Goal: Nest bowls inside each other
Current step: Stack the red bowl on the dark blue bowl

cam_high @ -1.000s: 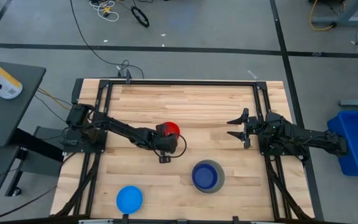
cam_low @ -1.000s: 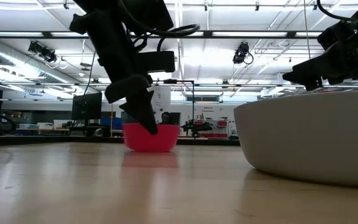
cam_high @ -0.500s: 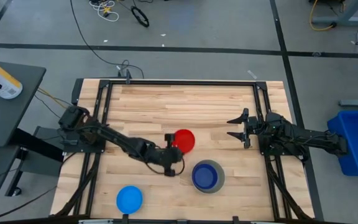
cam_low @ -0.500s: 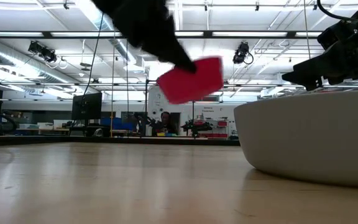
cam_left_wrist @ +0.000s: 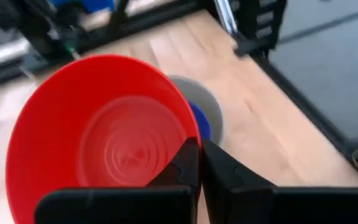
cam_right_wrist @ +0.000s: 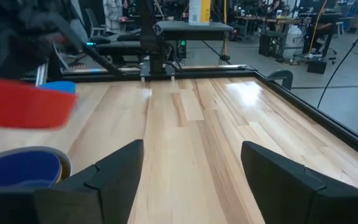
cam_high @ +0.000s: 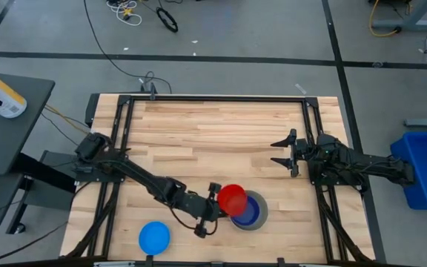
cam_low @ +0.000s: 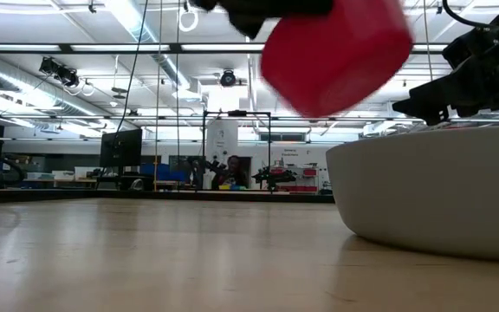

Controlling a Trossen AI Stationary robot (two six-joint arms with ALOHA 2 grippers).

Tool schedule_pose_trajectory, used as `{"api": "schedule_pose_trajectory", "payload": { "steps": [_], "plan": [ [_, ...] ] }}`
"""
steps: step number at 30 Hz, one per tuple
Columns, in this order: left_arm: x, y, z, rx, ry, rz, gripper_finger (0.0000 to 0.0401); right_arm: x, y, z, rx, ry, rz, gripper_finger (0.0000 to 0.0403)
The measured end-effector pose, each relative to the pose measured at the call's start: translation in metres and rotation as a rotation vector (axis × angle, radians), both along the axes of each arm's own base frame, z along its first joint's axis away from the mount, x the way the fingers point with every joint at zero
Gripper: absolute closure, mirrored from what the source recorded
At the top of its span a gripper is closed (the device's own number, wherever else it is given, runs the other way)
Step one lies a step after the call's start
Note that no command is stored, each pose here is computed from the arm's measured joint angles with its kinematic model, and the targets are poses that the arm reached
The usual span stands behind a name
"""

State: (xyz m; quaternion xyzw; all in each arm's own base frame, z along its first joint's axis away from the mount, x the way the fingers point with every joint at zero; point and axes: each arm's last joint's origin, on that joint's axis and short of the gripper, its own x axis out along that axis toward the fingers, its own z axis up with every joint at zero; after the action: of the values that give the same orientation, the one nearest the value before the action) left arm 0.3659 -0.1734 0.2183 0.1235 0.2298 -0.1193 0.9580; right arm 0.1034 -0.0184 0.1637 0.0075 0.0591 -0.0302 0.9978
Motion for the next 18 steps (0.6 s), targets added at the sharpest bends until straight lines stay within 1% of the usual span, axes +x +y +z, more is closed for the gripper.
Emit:
{"api": "schedule_pose_trajectory", "payload": {
  "steps": [2,4,7,9,12,18],
  "plan": [
    [0.01,-0.001,-0.007,-0.017,0.0,-0.019,0.0396,0.0,0.0,0.001,-0.001,-0.006,-0.001,0.0118],
    [0.014,0.001,-0.014,-0.015,0.029,-0.029,0.0396,0.001,0.0,0.001,-0.002,-0.008,-0.001,0.0117],
    [0.024,-0.001,-0.017,-0.029,0.026,-0.053,0.0396,0.001,0.0,0.0,0.0,0.0,0.001,0.0114],
    [0.026,-0.001,-0.017,-0.024,0.042,-0.058,0.0396,0.001,0.0,0.0,0.001,0.005,-0.002,0.0112],
    [0.029,-0.002,-0.021,-0.042,0.062,-0.095,0.0396,0.002,0.0,0.0,0.002,0.007,-0.001,0.0108],
    [0.035,-0.001,-0.024,-0.066,0.04,-0.116,0.0396,0.002,0.0,0.0,0.001,0.006,-0.001,0.0101]
  ]
}}
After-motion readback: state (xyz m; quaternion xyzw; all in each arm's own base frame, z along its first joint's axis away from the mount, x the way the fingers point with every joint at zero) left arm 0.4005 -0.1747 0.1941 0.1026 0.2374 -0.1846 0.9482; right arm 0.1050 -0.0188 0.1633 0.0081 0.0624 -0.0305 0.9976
